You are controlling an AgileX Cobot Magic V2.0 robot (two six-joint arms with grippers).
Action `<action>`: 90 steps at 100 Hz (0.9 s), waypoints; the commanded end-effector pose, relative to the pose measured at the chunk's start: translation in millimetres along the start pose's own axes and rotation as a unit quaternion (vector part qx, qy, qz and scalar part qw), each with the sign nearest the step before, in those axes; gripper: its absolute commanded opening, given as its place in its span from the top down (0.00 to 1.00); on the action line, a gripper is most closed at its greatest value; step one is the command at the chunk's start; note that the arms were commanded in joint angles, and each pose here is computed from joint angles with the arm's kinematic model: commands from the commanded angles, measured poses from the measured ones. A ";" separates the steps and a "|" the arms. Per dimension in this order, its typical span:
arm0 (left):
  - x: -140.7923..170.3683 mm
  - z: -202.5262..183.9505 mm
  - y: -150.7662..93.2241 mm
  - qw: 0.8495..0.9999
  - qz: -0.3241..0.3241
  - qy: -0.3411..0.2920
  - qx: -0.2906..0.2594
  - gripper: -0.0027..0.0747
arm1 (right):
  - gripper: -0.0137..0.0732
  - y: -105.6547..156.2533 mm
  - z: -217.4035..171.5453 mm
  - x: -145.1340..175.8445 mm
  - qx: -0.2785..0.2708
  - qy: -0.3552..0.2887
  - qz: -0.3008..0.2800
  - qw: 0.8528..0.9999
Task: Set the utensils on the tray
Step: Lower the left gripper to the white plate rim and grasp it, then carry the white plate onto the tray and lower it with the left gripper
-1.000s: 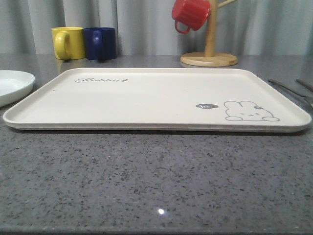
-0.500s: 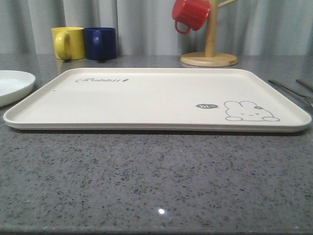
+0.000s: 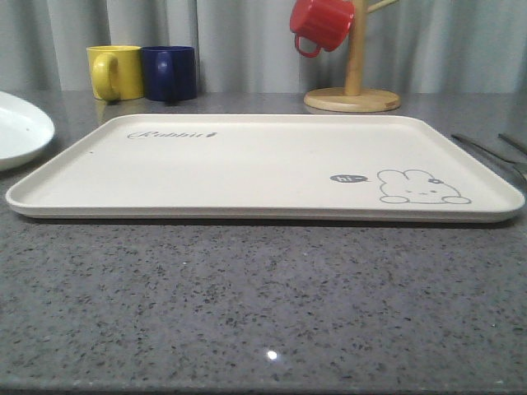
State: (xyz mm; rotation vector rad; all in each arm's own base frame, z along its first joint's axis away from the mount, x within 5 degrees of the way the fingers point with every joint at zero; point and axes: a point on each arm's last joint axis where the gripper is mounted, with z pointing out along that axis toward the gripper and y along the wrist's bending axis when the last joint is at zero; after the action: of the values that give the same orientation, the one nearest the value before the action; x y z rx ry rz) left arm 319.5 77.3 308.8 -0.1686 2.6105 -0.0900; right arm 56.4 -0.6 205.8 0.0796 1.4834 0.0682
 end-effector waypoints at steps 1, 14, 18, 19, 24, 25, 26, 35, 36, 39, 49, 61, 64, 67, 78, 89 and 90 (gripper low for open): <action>-11.3 -44.6 -7.7 0.996 -0.003 -0.086 0.032 0.99 | 0.92 1.7 -2.5 -15.1 -0.006 -0.061 -0.010 0.998; -14.3 -70.2 -20.8 0.990 0.006 -0.122 0.067 0.99 | 0.92 1.7 -2.5 -15.1 -0.006 -0.061 -0.010 0.998; -14.8 -74.5 -27.3 0.988 0.013 -0.128 0.083 0.99 | 0.92 1.7 -2.5 -15.1 -0.006 -0.061 -0.010 0.998; -15.4 -75.1 -28.3 0.988 0.014 -0.130 0.085 0.99 | 0.92 1.7 -2.5 -15.1 -0.006 -0.061 -0.010 0.998; -15.8 -77.1 -37.5 0.985 0.021 -0.133 0.106 0.99 | 0.92 1.7 -2.5 -15.1 -0.006 -0.061 -0.010 0.998; -16.0 -76.9 -40.4 0.985 0.024 -0.133 0.111 0.99 | 0.92 1.7 -2.5 -15.1 -0.006 -0.061 -0.010 0.998; -16.0 -76.8 -41.8 0.984 0.025 -0.133 0.114 0.99 | 0.92 1.7 -2.5 -15.1 -0.006 -0.061 -0.010 0.998; -15.8 -70.9 -63.4 0.982 0.050 -0.122 0.138 0.99 | 0.92 1.7 -2.5 -15.1 -0.006 -0.061 -0.010 0.998; -15.6 -70.0 -67.3 0.981 0.055 -0.119 0.142 0.99 | 0.92 1.7 -2.5 -15.1 -0.006 -0.061 -0.010 0.998; -15.6 -66.0 -74.7 0.980 0.064 -0.113 0.149 0.99 | 0.92 1.7 -2.5 -15.1 -0.006 -0.061 -0.010 0.998; -14.9 -52.0 -104.1 0.975 0.096 -0.097 0.176 0.99 | 0.92 1.7 -2.5 -15.1 -0.006 -0.061 -0.010 0.998; -11.3 -31.5 -138.9 0.968 0.127 -0.073 0.204 0.99 | 0.92 1.7 -2.5 -15.1 -0.006 -0.061 -0.010 0.998; -9.8 -25.9 -146.3 0.967 0.133 -0.064 0.210 0.99 | 0.92 1.7 -2.5 -15.1 -0.006 -0.061 -0.010 0.998; -8.0 -19.0 -154.8 0.965 0.140 -0.053 0.216 0.99 | 0.92 1.7 -2.5 -15.1 -0.006 -0.061 -0.010 0.998; -5.4 0.6 -176.4 0.960 0.158 -0.025 0.230 0.99 | 0.92 1.7 -2.5 -15.1 -0.006 -0.061 -0.010 0.998; -4.6 19.5 -191.9 0.956 0.170 -0.001 0.238 0.99 | 0.92 1.7 -2.5 -15.1 -0.006 -0.061 -0.010 0.998; -4.6 20.3 -193.0 0.956 0.171 0.000 0.239 0.99 | 0.92 1.7 -2.5 -15.1 -0.006 -0.061 -0.010 0.998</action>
State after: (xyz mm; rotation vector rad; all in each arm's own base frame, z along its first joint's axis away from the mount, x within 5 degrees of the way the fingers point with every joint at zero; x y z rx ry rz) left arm 349.6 -100.8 292.5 0.4671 2.5856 -0.5398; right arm 56.4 -0.6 205.8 0.0796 1.4834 0.0682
